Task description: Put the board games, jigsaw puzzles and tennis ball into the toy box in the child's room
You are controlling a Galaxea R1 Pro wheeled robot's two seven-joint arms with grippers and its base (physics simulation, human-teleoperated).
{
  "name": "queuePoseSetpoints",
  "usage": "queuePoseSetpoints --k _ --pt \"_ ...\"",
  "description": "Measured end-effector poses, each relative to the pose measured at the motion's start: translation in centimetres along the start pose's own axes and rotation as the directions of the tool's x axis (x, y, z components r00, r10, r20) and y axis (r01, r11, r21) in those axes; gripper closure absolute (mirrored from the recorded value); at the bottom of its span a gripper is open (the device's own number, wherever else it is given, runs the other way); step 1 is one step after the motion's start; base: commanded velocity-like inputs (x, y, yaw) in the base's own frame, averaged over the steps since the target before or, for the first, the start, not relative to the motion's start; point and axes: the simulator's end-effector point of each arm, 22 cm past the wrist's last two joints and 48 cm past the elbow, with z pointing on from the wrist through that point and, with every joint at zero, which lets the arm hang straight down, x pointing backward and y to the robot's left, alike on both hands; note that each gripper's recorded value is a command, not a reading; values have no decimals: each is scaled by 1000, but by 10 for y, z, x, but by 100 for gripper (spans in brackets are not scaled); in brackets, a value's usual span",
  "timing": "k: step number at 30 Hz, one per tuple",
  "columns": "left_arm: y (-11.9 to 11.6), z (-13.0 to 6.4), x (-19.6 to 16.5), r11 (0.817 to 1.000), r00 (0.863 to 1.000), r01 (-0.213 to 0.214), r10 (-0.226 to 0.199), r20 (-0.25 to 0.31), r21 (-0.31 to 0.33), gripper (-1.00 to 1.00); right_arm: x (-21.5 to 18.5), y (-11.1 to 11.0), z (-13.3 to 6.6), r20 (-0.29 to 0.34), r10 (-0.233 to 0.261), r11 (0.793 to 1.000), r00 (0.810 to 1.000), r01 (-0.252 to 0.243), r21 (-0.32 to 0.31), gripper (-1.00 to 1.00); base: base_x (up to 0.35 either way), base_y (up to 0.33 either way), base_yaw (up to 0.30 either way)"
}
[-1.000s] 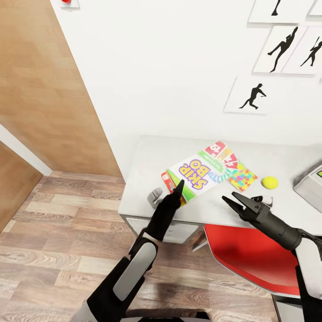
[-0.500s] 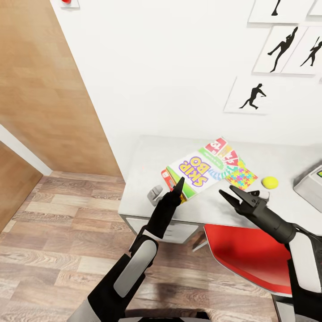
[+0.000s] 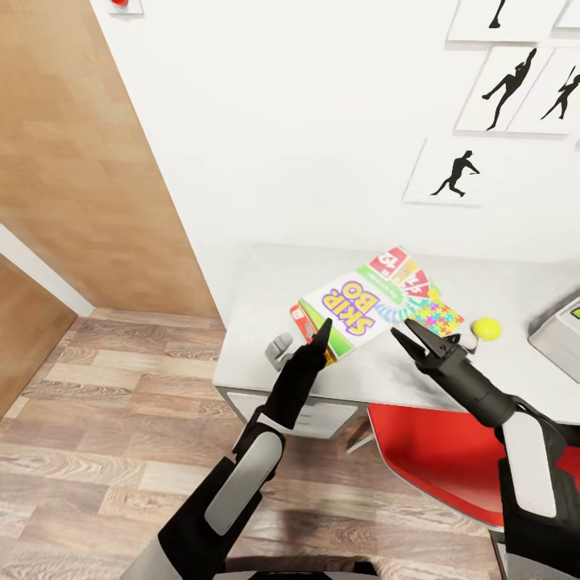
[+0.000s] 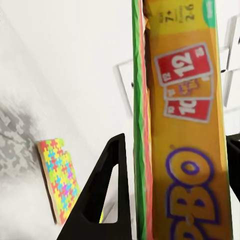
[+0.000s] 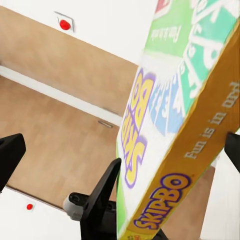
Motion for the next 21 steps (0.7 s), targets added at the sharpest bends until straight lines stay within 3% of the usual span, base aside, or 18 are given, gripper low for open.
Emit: queuePoseSetpoints --k 10,21 --pt "1 1 -8 1000 1000 5 -5 17 -2 100 0 0 10 56 8 1000 998 -8 -6 -100 0 0 0" --pt "-14 9 -9 999 1000 -16 16 11 35 100 -1 -3 12 83 -13 1000 996 12 6 -100 0 0 0"
